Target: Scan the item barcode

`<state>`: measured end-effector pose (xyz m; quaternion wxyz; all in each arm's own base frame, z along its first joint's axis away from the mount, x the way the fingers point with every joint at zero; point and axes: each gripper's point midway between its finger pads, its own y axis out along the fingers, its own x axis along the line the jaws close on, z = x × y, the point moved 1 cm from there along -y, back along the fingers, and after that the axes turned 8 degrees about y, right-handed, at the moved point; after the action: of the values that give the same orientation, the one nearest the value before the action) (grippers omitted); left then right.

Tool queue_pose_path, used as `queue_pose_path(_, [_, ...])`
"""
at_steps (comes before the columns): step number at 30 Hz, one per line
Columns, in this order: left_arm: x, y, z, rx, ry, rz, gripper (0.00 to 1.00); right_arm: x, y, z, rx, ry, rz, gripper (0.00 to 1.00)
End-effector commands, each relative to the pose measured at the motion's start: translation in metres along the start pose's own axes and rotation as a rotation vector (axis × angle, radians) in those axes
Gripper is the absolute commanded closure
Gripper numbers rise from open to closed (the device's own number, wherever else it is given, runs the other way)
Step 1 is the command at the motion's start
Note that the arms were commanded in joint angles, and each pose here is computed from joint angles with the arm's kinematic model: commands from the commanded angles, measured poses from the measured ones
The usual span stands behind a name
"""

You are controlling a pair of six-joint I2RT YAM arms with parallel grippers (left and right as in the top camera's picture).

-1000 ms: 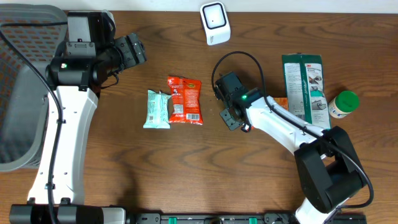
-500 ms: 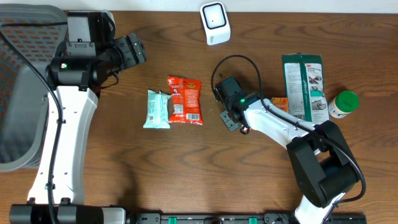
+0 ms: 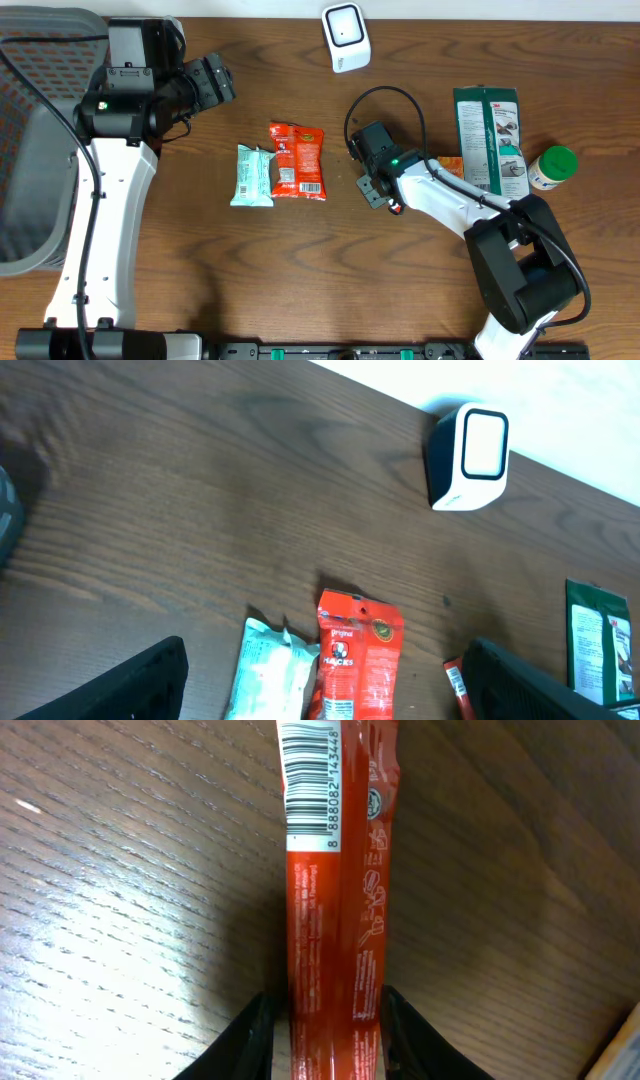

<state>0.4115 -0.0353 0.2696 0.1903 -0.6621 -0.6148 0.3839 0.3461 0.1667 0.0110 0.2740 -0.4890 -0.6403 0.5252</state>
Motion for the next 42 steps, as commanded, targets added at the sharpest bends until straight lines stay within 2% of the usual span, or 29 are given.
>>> queue_pose_path(1, [0.001, -0.004, -0.002, -0.009, 0.007, -0.002, 0.12, -0.006, -0.003, -0.005, -0.006, 0.008, 0.012, 0.69])
queue_pose_path(12, [0.001, -0.004, -0.002, -0.01, 0.007, -0.002, 0.12, 0.0, 0.007, 0.014, 0.044, 0.009, -0.034, 0.75])
queue_pose_path(21, [0.001, -0.004, -0.002, -0.01, 0.007, -0.002, 0.12, 0.004, 0.01, 0.017, 0.048, 0.038, -0.087, 0.91])
queue_pose_path(23, [0.001, -0.004, -0.002, -0.01, 0.006, -0.002, 0.12, 0.009, 0.001, 0.008, 0.028, 0.051, -0.15, 0.99])
queue_pose_path(26, [0.001, -0.004, -0.002, -0.01, 0.007, -0.002, 0.12, 0.02, -0.027, -0.013, -0.037, 0.082, -0.301, 0.99])
queue_pose_path(30, [0.001, -0.004, -0.002, -0.01, 0.006, -0.002, 0.12, 0.019, -0.067, -0.035, -0.119, 0.21, -0.498, 0.99])
queue_pose_path(34, [0.001, -0.004, -0.002, -0.01, 0.007, -0.002, 0.12, 0.017, -0.089, -0.04, -0.112, 0.332, -0.701, 0.99])
queue_pose_path(40, [0.001, -0.004, -0.002, -0.01, 0.007, -0.002, 0.12, 0.019, -0.066, -0.028, 0.001, 0.447, -0.863, 0.99])
queue_pose_path(42, [0.001, -0.004, -0.002, -0.01, 0.007, -0.002, 0.12, 0.016, -0.048, -0.027, 0.014, 0.46, -0.84, 0.96])
